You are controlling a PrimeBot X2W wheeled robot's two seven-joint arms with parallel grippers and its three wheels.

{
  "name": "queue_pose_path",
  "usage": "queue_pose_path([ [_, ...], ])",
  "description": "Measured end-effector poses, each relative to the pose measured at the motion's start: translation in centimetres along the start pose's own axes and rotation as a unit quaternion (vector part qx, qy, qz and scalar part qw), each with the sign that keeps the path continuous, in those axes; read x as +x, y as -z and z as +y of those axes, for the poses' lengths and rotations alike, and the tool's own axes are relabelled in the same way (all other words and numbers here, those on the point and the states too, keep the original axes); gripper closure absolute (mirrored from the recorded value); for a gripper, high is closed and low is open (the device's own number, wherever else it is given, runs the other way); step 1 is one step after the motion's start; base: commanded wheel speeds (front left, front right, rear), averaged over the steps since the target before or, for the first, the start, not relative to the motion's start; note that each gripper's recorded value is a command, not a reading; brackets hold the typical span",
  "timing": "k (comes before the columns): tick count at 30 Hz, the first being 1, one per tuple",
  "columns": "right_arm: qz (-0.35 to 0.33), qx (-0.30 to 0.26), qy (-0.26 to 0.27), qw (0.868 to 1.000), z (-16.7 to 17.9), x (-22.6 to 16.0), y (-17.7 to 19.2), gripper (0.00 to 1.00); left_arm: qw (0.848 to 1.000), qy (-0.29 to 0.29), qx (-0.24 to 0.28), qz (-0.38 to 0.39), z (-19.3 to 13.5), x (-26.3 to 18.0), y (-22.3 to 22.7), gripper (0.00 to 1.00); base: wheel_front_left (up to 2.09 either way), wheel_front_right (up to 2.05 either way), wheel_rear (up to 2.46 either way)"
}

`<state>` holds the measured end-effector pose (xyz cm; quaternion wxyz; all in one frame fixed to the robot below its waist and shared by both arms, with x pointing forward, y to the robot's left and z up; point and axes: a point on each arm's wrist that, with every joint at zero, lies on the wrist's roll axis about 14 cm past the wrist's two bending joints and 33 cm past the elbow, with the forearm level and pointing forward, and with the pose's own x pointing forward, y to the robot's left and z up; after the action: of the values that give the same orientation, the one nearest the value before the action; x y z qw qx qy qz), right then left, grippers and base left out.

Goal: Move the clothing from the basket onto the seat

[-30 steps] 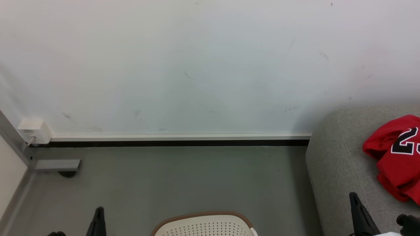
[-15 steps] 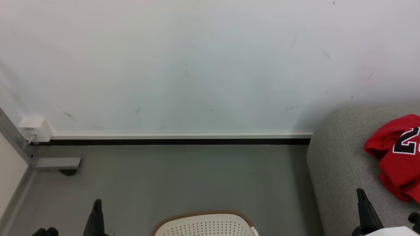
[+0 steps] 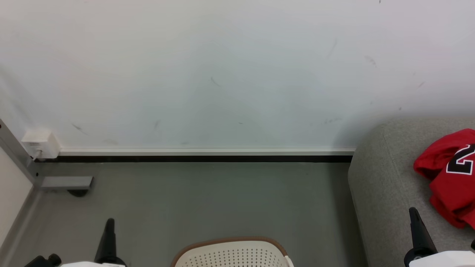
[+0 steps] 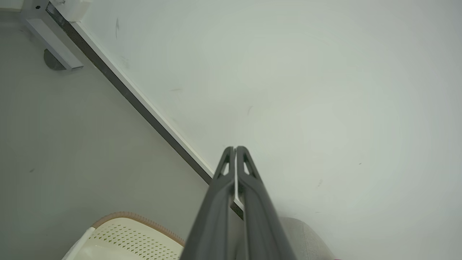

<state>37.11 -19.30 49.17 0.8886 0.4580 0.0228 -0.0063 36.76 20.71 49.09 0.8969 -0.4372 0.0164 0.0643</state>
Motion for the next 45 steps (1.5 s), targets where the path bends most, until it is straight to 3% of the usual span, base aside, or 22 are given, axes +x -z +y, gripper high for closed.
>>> queue_pose_path([
  [20,-0.005,0.103,-0.002,0.995,0.4,0.7,-0.6,1.0,0.994,0.008,-0.106,0.01,-0.9,0.6,-0.3,1.0,0.0,0.0,0.0],
  [45,-0.01,0.204,-0.01,0.979,0.8,1.4,-1.2,1.0,0.975,0.027,-0.22,0.022,-2.2,1.2,-0.9,1.0,0.0,0.0,0.0],
])
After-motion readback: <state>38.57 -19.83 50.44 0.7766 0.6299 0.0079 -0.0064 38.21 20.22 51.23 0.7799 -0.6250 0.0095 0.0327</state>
